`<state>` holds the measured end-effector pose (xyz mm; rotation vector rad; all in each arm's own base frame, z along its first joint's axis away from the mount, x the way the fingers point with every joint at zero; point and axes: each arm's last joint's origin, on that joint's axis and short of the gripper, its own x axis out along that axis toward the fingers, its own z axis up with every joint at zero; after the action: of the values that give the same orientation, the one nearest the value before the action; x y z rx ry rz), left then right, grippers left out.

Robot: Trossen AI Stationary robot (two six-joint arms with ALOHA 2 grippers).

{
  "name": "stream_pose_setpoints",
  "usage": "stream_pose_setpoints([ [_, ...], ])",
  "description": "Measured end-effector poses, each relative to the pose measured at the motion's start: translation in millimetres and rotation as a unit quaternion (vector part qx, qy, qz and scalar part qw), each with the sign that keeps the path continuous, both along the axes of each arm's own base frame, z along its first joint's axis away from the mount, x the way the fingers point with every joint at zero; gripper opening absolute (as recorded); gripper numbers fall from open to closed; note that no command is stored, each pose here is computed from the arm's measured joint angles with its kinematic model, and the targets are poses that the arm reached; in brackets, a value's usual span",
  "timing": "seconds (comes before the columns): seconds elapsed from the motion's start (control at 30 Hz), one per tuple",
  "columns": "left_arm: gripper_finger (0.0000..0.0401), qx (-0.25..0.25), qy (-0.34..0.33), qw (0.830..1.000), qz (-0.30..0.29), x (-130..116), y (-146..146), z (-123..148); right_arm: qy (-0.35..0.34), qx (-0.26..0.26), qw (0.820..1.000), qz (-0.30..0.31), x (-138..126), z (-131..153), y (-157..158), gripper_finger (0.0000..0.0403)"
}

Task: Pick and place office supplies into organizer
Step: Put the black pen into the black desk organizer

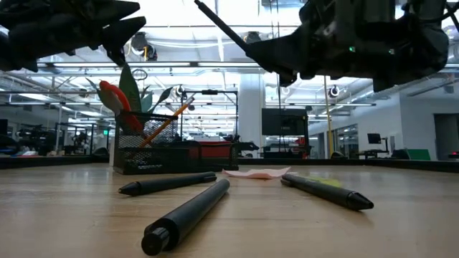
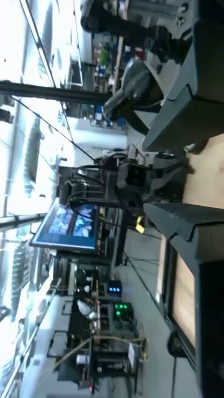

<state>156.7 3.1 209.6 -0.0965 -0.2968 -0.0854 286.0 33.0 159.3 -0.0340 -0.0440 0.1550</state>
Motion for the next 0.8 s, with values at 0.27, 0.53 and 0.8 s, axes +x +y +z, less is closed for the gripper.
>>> stream_pose_setpoints([
  [0.27,0.0147,0.044,0.003,0.999,0.030,9.9,-17.1,5.4,-0.041,0.026,0.998,-0.046,16.6,19.8,-18.8,0.0026],
  [0.53,0.0147,0.106,0.003,0.989,0.099,30.9,-15.6,22.9,-0.055,0.018,0.995,-0.085,34.8,37.8,-39.3,0.0025],
  [0.8,0.0147,0.064,0.011,0.994,0.091,47.5,-12.6,29.1,-0.063,0.007,0.996,-0.067,49.7,46.1,-38.7,0.0025],
])
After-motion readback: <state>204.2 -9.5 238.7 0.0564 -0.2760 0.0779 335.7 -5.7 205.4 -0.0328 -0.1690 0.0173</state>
